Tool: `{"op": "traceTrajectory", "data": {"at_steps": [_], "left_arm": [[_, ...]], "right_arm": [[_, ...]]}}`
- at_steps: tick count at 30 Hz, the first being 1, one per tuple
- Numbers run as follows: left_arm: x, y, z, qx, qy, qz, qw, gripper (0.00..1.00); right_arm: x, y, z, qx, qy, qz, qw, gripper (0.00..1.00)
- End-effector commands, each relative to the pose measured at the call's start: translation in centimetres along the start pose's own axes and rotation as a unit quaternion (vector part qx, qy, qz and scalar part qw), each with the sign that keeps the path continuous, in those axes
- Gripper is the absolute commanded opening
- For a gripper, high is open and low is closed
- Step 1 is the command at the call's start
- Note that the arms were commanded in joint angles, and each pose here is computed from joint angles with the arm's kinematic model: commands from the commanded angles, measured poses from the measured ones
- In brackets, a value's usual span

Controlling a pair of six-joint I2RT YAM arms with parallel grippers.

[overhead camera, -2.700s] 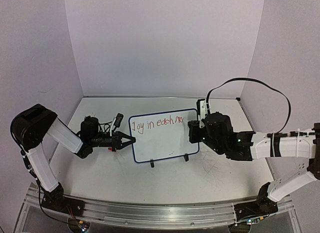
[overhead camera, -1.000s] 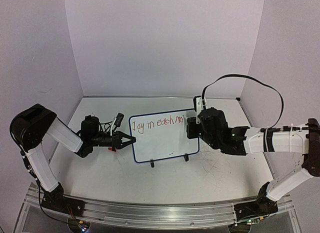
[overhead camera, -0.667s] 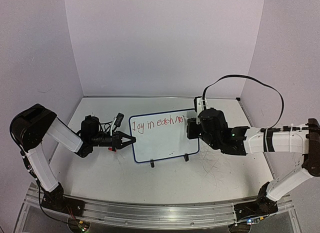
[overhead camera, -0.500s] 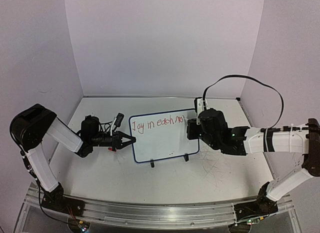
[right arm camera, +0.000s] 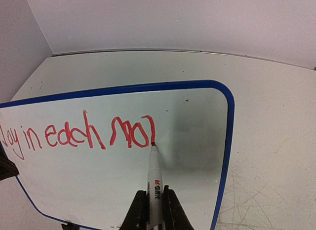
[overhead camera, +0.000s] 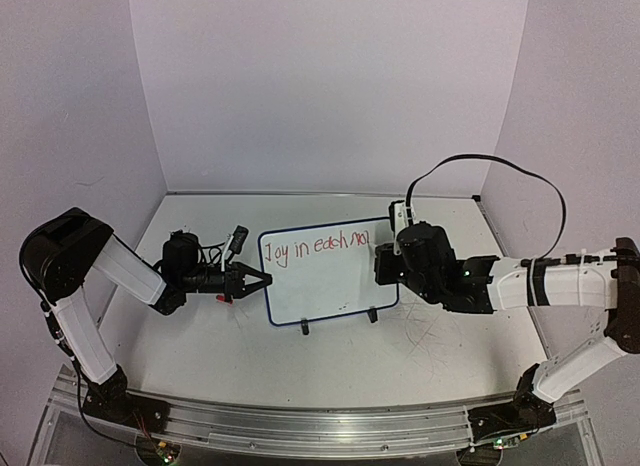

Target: Write a sentence on the whiteboard

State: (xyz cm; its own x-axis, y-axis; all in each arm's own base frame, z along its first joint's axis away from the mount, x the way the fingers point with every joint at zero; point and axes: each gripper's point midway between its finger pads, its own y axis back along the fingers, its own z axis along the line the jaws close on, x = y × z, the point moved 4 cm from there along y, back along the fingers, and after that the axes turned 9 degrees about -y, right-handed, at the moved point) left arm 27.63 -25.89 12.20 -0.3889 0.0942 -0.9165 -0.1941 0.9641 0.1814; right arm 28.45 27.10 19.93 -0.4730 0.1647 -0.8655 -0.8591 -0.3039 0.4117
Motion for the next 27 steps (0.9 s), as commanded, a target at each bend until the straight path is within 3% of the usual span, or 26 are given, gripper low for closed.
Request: {"op": "traceTrajectory", "data": {"at_steps": [1, 27], "left_arm": [[0.4, -0.2, 0.8, -0.03, -0.006, 0.013, 0.999, 0.0], [0.4, -0.3, 0.8, -0.028, -0.007, 0.014, 0.999, 0.0]], "right_arm": [[-0.2, 0.4, 0.0, 0.0, -0.005, 0.0, 1.0, 0.0], [-3.2, 0.0, 1.0, 0.003, -0.009, -0.061, 0.998, 0.0]]}}
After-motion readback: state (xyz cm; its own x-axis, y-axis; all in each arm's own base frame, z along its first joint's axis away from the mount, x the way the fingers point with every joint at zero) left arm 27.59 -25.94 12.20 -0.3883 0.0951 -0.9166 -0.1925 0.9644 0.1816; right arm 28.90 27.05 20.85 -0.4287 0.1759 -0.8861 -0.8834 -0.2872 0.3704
